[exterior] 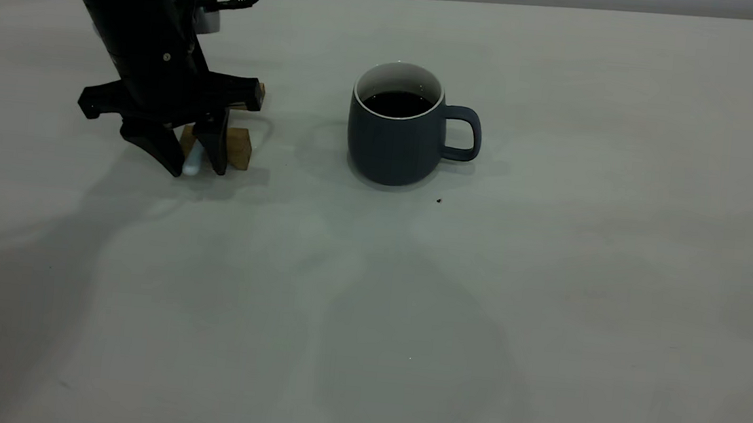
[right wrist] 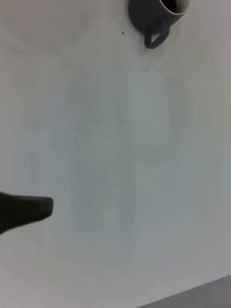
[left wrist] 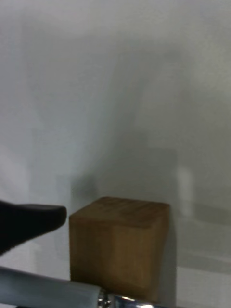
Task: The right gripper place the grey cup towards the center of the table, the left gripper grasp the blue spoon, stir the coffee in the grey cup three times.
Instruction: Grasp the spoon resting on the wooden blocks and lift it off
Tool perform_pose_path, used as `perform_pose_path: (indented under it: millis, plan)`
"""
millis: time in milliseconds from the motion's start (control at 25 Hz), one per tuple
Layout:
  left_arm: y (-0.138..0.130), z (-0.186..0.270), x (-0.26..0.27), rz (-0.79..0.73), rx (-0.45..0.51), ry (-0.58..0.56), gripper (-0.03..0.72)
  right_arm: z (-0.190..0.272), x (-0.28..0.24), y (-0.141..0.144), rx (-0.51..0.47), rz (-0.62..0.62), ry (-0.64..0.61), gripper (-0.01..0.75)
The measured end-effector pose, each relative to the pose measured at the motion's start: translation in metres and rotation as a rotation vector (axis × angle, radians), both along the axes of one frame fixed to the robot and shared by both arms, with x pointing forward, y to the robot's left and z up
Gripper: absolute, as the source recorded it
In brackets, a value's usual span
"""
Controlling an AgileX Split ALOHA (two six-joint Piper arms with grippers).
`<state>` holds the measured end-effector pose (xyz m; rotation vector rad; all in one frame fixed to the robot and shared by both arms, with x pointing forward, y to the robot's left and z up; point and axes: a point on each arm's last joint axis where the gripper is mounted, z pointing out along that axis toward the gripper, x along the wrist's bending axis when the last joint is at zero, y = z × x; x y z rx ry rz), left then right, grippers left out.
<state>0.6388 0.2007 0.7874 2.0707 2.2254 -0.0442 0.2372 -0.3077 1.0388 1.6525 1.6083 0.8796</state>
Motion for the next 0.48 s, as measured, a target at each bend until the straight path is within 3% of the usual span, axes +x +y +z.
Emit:
perform_pose_path:
  millis: [160, 240, 480]
  plan:
    - [0.0, 0.0, -0.002, 0.036, 0.001, 0.026, 0.289, 0.0, 0.0, 0.0, 0.0, 0.0, 0.0, 0.535]
    - [0.0, 0.0, -0.003, 0.044, 0.003, 0.041, 0.171, 0.0, 0.0, 0.0, 0.0, 0.0, 0.0, 0.535]
    - [0.0, 0.031, -0.007, 0.041, 0.0, 0.091, 0.15, 0.0, 0.0, 0.0, 0.0, 0.0, 0.0, 0.535]
